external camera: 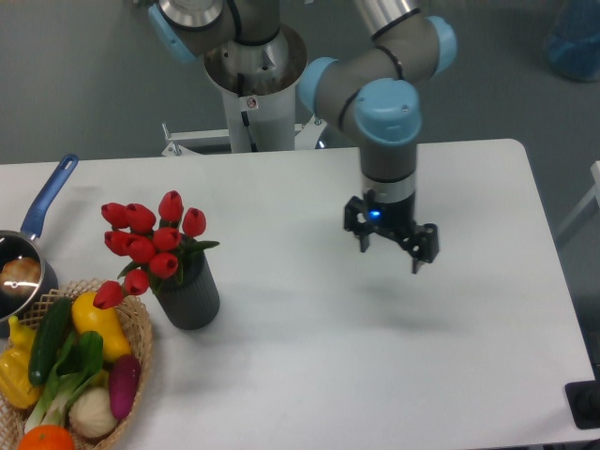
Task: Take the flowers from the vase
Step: 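Move the open gripper toward the red tulips in the black vase, then lower the gripper onto the tulip stems and close around them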
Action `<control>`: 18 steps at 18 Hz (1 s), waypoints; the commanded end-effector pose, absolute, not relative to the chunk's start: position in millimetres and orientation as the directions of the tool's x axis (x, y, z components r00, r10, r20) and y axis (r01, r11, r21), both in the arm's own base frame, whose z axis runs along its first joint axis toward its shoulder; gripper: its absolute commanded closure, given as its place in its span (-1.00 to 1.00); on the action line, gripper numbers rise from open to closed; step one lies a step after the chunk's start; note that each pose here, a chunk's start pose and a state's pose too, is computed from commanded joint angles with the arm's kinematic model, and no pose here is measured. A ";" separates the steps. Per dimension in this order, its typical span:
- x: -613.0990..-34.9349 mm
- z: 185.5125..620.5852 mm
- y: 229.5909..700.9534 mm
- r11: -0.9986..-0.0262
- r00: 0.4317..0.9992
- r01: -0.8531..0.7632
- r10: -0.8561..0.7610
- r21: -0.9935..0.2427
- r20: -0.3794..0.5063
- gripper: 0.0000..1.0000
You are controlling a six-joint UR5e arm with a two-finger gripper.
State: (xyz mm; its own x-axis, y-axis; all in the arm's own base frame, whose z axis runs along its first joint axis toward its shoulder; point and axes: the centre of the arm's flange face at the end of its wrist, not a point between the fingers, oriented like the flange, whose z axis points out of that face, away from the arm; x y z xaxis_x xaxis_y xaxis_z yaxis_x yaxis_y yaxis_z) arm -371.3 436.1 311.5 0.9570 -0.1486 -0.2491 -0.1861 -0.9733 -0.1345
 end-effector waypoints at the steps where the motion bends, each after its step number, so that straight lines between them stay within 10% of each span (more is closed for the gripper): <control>1: -366.8 311.2 437.9 -0.971 0.957 -0.192 -0.154 -0.139 -0.245 -1.00; 18: -290.5 352.8 477.6 -0.697 0.948 -0.208 -0.315 -0.687 0.032 -1.00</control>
State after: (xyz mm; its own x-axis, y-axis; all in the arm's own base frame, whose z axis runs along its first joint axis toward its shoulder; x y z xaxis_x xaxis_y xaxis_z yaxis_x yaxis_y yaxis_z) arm -290.5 477.6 352.8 0.9484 -0.3154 0.0322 -0.2084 -0.6966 -0.6865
